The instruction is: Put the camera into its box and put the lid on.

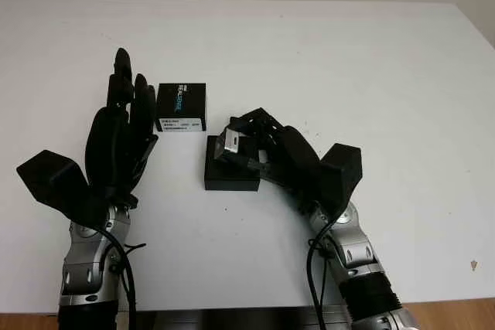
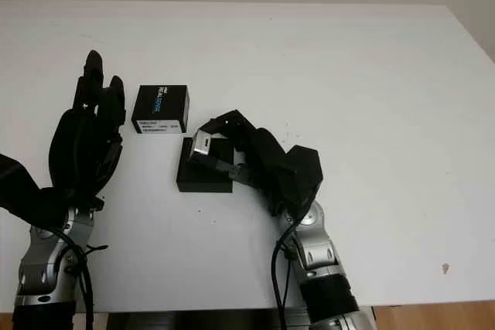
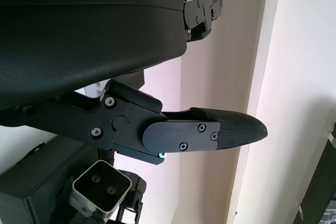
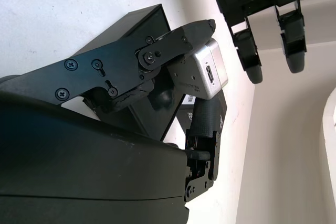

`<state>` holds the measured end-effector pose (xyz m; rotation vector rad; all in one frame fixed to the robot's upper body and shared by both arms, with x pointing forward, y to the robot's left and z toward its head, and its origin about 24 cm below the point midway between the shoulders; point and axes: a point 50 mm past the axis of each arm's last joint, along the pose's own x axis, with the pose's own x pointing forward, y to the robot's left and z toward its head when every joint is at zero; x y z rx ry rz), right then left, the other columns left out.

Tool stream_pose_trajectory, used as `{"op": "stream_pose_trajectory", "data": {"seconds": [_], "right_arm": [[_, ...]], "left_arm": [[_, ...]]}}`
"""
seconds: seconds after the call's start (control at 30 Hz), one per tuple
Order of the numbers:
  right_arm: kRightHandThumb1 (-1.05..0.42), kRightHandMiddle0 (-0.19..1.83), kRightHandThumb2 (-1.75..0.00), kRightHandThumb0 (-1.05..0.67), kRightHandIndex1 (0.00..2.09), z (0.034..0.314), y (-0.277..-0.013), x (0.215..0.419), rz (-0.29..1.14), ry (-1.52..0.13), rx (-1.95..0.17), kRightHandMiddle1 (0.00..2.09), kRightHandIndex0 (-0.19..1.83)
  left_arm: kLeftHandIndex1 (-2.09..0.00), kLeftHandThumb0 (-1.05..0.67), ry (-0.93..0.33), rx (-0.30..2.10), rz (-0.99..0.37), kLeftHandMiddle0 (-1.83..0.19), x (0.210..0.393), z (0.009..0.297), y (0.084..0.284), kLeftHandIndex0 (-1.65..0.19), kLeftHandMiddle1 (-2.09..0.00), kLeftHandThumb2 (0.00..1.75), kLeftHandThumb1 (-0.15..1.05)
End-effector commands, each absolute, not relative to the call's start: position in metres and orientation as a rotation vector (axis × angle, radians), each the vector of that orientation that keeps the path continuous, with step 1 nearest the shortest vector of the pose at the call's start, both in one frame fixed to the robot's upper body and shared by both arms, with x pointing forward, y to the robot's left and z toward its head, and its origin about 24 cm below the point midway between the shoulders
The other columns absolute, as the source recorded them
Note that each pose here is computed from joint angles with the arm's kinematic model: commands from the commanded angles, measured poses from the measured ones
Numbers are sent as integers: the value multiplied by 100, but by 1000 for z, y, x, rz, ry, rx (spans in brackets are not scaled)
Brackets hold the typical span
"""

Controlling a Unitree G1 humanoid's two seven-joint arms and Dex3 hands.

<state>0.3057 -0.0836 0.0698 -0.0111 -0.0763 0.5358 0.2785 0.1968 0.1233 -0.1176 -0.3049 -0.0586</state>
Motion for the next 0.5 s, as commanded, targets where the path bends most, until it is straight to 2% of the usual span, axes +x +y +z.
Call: {"op": "stream_pose_trajectory", "data": {"seconds": [0.0, 0.27, 0.47], "right_arm": [[-101, 24, -5, -45, 70, 58, -85, 302, 544, -23, -18, 171, -8], [-100, 25, -5, -46, 69, 58, -89, 302, 545, -24, -79, 171, -10], [-101, 23, -6, -48, 72, 59, -91, 302, 570, -112, -271, 169, -11]], "left_arm": [[0, -79, -327, -118, -63, 19, 279, 127, 196, 19, 0, 41, 105], [0, -78, -328, -118, -63, 19, 278, 127, 195, 19, 0, 42, 105], [0, -79, -327, -117, -57, 19, 277, 127, 196, 19, 0, 41, 105]]}}
